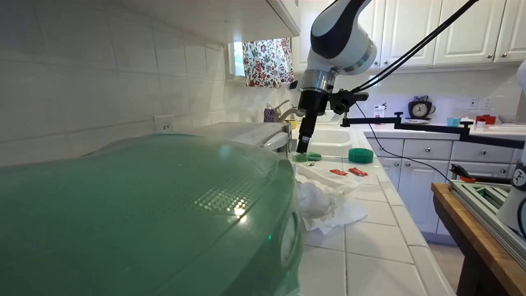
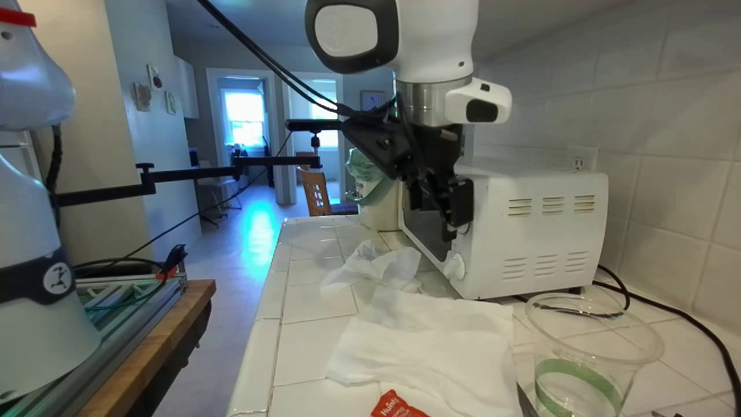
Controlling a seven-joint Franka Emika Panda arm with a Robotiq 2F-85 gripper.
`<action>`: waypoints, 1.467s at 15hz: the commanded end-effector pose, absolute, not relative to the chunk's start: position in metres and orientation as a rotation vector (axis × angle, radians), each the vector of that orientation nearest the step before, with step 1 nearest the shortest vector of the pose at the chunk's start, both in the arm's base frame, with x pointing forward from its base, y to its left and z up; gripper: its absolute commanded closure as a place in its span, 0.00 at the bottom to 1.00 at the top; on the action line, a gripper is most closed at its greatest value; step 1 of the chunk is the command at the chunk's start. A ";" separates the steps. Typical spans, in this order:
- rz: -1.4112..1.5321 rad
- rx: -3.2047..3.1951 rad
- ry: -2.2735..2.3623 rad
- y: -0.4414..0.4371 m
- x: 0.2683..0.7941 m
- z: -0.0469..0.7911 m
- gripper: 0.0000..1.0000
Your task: Turn the switch on the microwave
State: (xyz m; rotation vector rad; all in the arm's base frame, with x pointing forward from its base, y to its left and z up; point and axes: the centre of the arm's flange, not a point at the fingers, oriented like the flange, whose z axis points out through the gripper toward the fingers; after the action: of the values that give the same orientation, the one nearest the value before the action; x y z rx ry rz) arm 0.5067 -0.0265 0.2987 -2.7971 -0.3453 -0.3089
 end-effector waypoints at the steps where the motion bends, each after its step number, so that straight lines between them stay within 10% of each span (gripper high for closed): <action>1: -0.340 -2.981 -0.245 -0.006 0.485 0.325 0.00; 22: -0.441 -3.129 -0.177 0.083 0.434 0.408 0.00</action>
State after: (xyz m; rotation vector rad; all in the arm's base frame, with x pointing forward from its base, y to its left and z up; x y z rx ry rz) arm 0.4344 0.0833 0.4082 -3.1289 -0.1771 -0.4407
